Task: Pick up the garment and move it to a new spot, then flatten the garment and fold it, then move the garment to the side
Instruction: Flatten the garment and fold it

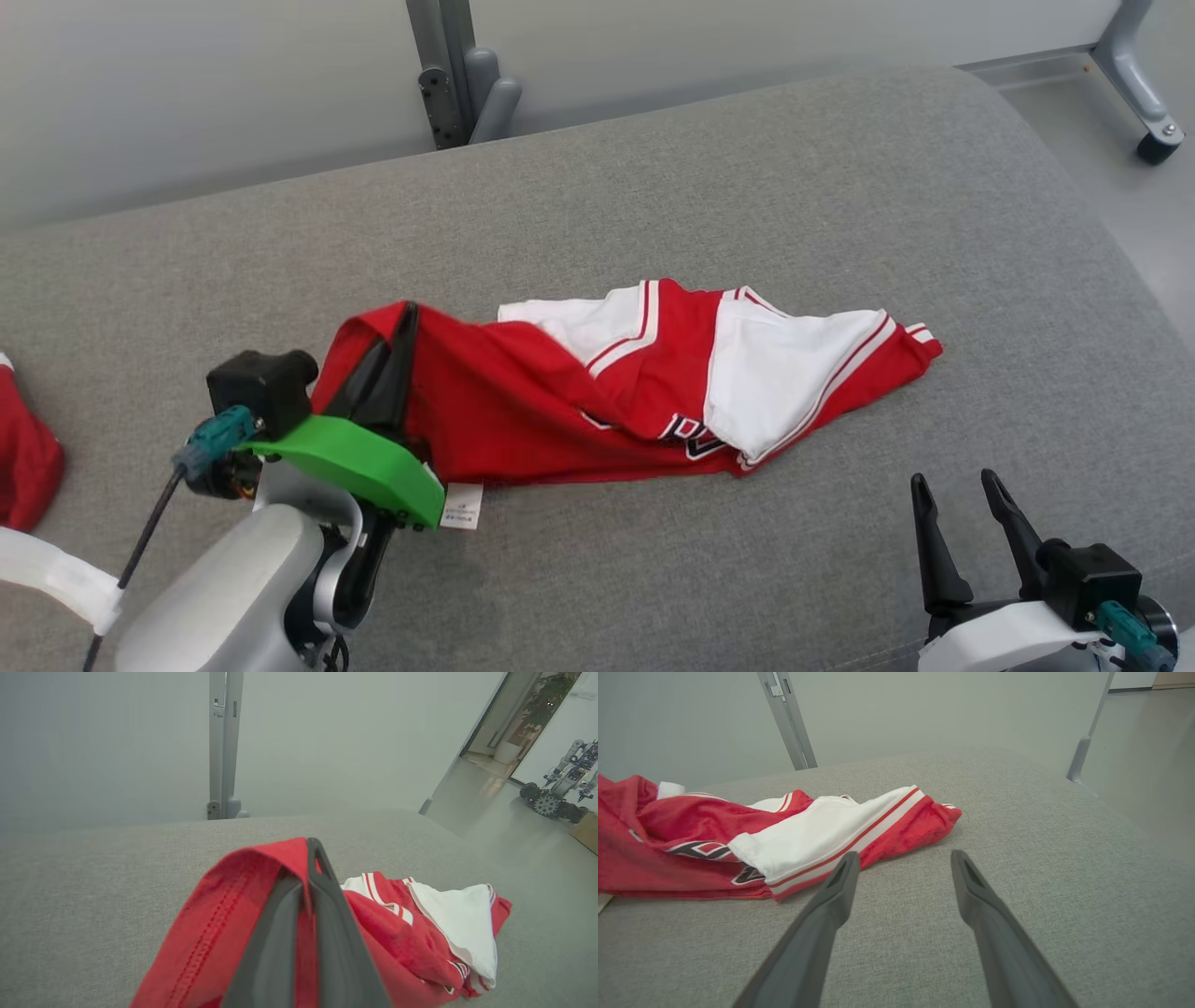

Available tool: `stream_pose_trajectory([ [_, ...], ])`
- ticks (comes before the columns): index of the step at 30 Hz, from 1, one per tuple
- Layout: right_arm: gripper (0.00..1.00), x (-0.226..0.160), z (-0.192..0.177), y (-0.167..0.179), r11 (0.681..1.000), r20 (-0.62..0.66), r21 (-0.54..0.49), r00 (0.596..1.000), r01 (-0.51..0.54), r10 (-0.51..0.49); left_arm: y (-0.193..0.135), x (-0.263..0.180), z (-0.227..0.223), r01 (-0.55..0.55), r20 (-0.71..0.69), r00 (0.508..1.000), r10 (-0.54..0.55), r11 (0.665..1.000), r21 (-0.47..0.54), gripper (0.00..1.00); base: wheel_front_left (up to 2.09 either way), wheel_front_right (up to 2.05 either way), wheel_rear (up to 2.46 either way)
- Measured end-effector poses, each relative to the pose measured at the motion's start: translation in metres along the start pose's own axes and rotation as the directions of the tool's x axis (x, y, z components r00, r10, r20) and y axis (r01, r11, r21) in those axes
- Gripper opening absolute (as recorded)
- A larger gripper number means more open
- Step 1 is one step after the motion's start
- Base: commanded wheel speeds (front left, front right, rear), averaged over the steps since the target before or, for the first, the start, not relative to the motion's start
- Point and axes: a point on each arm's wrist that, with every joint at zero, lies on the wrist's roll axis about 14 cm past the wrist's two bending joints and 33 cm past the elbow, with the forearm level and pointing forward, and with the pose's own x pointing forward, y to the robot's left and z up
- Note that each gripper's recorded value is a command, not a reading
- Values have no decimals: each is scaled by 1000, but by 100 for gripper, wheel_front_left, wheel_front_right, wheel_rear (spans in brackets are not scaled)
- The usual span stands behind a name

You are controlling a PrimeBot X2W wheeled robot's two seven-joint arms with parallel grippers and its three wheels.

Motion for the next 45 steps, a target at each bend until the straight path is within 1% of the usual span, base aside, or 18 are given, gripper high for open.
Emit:
stream_pose_trajectory([
  [5, 100, -2, -2, 6, 1000, -3, 12, 1000, -18, 18, -32, -13, 54, 74, 104, 991, -78, 996, 42, 0, 0, 0, 0],
  [7, 100, -2, -1, 7, 1000, 1, 14, 1000, -23, 23, -42, -21, 69, 95, 124, 987, -103, 993, 68, 0, 0, 0, 0],
  [12, 100, -1, 0, 11, 999, 6, 17, 999, -35, 34, -77, -42, 93, 181, 156, 969, -192, 980, 81, 0, 0, 0, 0],
  [17, 100, 0, -1, 13, 999, 2, 21, 999, -40, 40, -82, -46, 98, 195, 143, 968, -207, 976, 96, 0, 0, 0, 0],
  [20, 100, 2, -3, 14, 999, -5, 23, 999, -43, 43, -81, -40, 102, 195, 140, 968, -208, 976, 98, 0, 0, 0, 0],
  [23, 100, 8, -3, 15, 999, -6, 23, 999, -43, 43, -65, -24, 86, 164, 66, 984, -167, 985, 58, 0, 0, 0, 0],
  [25, 100, 11, -5, 16, 999, -16, 22, 999, -47, 47, -42, -9, 64, 114, -19, 993, -113, 992, 48, 0, 0, 0, 0],
  [27, 100, 16, -7, 18, 998, -21, 24, 998, -52, 52, -13, 4, 41, 56, -105, 993, -49, 996, 70, 0, 0, 0, 0],
  [30, 100, 24, -9, 22, 998, -31, 20, 998, -61, 61, 25, 27, 20, -11, -168, 985, 24, 997, 80, 0, 0, 0, 0],
  [33, 100, 29, -16, 23, 998, -53, 11, 996, -64, 65, 55, 50, 9, -64, -184, 979, 83, 992, 107, 0, 0, 0, 0],
  [36, 100, 33, -21, 20, 998, -71, 3, 996, -56, 56, 79, 69, -4, -102, -203, 971, 126, 987, 127, 0, 0, 0, 0],
  [39, 100, 35, -24, 16, 999, -84, -6, 996, -42, 41, 104, 84, -8, -150, -180, 967, 180, 975, 164, 0, 0, 0, 0],
  [41, 100, 34, -27, 11, 1000, -94, -12, 995, -27, 25, 114, 95, -5, -174, -132, 971, 198, 969, 177, 0, 0, 0, 0],
  [43, 100, 32, -30, 7, 1000, -105, -19, 994, -14, 12, 116, 105, -3, -181, -96, 975, 199, 970, 165, 0, 0, 0, 0],
  [45, 100, 31, -32, 4, 1000, -114, -25, 993, -7, 4, 113, 111, -15, -166, -113, 976, 184, 975, 150, 0, 0, 0, 0],
])
